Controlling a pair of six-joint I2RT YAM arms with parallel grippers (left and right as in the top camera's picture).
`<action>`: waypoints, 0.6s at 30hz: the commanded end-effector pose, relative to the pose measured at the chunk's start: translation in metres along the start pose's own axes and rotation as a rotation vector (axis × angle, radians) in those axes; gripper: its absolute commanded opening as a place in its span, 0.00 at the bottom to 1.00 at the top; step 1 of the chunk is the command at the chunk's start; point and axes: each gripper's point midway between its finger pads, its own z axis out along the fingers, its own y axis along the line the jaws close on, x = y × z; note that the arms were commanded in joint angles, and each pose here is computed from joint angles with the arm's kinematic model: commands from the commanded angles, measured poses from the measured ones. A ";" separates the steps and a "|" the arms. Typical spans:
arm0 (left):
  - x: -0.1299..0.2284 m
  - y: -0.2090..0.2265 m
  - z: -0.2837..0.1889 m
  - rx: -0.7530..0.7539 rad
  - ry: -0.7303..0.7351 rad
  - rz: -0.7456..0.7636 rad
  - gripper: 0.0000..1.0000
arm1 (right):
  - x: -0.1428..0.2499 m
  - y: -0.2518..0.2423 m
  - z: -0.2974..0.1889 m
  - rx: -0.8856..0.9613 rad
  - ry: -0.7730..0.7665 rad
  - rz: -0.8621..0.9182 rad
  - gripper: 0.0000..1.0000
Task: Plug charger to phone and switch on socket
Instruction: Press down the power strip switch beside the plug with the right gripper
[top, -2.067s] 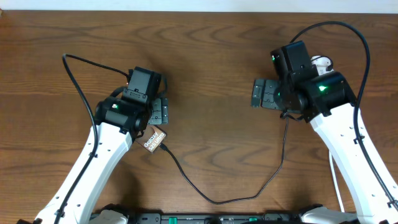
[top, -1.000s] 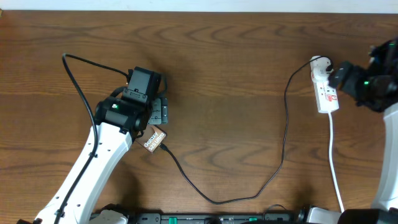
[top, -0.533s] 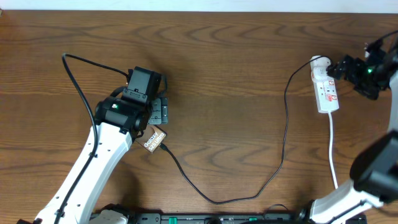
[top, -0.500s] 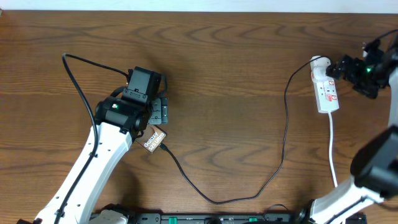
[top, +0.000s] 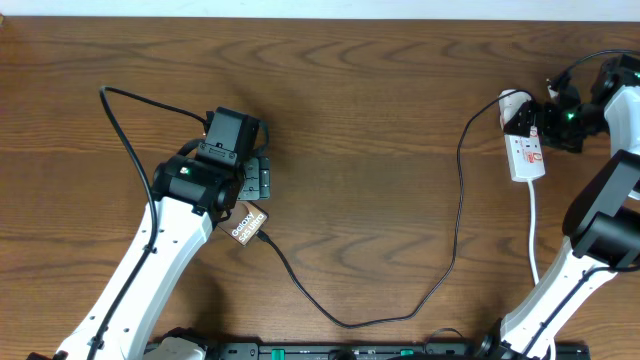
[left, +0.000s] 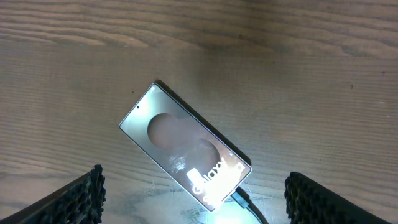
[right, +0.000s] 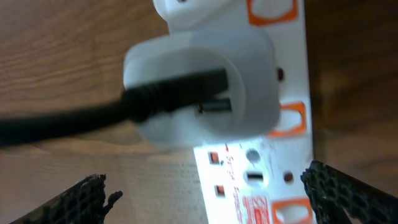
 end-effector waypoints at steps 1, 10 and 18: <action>-0.011 0.001 -0.011 0.001 -0.041 -0.007 0.89 | -0.013 0.012 -0.004 -0.060 -0.050 -0.061 0.99; -0.011 0.001 -0.011 0.001 -0.041 -0.007 0.89 | -0.022 0.011 -0.004 -0.054 -0.087 -0.080 0.99; -0.011 0.001 -0.011 0.001 -0.041 -0.007 0.89 | -0.024 0.013 -0.004 -0.067 -0.095 -0.077 0.99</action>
